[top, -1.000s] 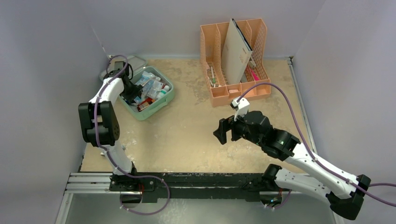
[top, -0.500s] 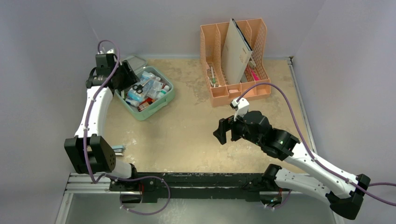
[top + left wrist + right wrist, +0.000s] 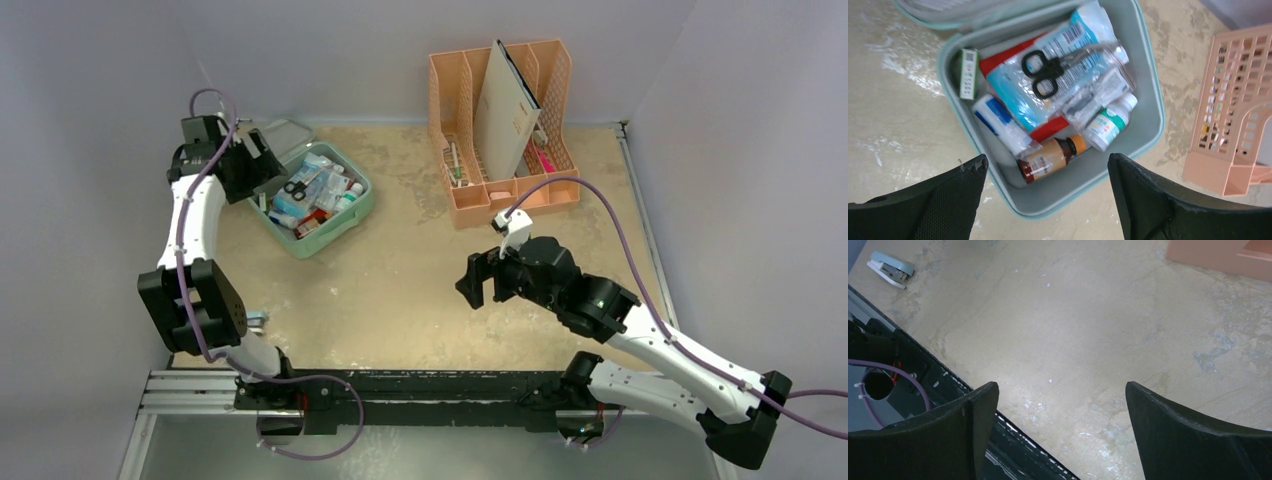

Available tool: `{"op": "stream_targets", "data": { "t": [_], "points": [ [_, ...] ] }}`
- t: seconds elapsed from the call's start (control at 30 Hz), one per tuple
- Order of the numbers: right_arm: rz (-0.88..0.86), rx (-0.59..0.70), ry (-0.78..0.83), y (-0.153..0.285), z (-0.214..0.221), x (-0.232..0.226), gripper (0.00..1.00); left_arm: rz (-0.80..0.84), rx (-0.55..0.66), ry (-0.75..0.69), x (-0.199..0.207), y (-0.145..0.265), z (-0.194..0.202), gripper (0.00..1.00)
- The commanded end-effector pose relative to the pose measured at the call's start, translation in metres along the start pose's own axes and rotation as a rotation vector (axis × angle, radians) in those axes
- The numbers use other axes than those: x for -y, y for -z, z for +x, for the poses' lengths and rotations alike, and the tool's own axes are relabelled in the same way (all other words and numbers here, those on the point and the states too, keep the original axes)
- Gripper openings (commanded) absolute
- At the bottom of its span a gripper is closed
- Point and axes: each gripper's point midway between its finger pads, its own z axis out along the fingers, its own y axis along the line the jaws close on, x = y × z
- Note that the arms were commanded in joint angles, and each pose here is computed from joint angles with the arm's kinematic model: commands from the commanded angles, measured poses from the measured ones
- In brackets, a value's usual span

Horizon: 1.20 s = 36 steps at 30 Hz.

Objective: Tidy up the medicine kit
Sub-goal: Place the medical item at the medicine box, then move the medicine box to the center of the board.

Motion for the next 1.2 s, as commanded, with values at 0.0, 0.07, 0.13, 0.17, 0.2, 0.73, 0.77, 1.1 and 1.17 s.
{"op": "stream_targets", "data": {
  "t": [0.0, 0.07, 0.13, 0.17, 0.2, 0.73, 0.77, 1.1, 1.17],
  "points": [
    [0.019, 0.058, -0.022, 0.003, -0.022, -0.002, 0.99, 0.091, 0.066, 0.097, -0.01, 0.004, -0.036, 0.88],
    [0.056, 0.065, -0.062, 0.002, -0.027, 0.001, 0.99, 0.138, 0.094, 0.149, -0.014, 0.003, -0.043, 0.89],
    [0.096, 0.07, -0.122, 0.002, -0.031, 0.005, 0.99, 0.194, 0.11, 0.179, -0.016, 0.001, -0.05, 0.88],
    [0.094, 0.076, -0.144, 0.001, -0.032, 0.004, 0.99, 0.206, 0.111, 0.189, -0.018, -0.002, -0.052, 0.87],
    [0.089, 0.084, -0.165, 0.0, -0.034, 0.002, 0.99, 0.206, 0.112, 0.203, -0.022, -0.004, -0.055, 0.86],
    [0.009, 0.062, -0.179, -0.021, -0.039, -0.019, 0.98, 0.059, 0.074, 0.186, -0.082, -0.066, -0.051, 0.7],
    [0.014, 0.061, -0.178, -0.021, -0.039, -0.018, 0.98, 0.04, 0.068, 0.188, -0.087, -0.068, -0.047, 0.68],
    [0.042, 0.083, -0.196, -0.015, -0.038, -0.011, 0.98, -0.023, -0.021, 0.229, -0.103, -0.086, -0.023, 0.48],
    [0.043, 0.086, -0.202, -0.013, -0.036, -0.01, 0.98, -0.007, -0.029, 0.233, -0.101, -0.088, -0.021, 0.44]
  ]
}}
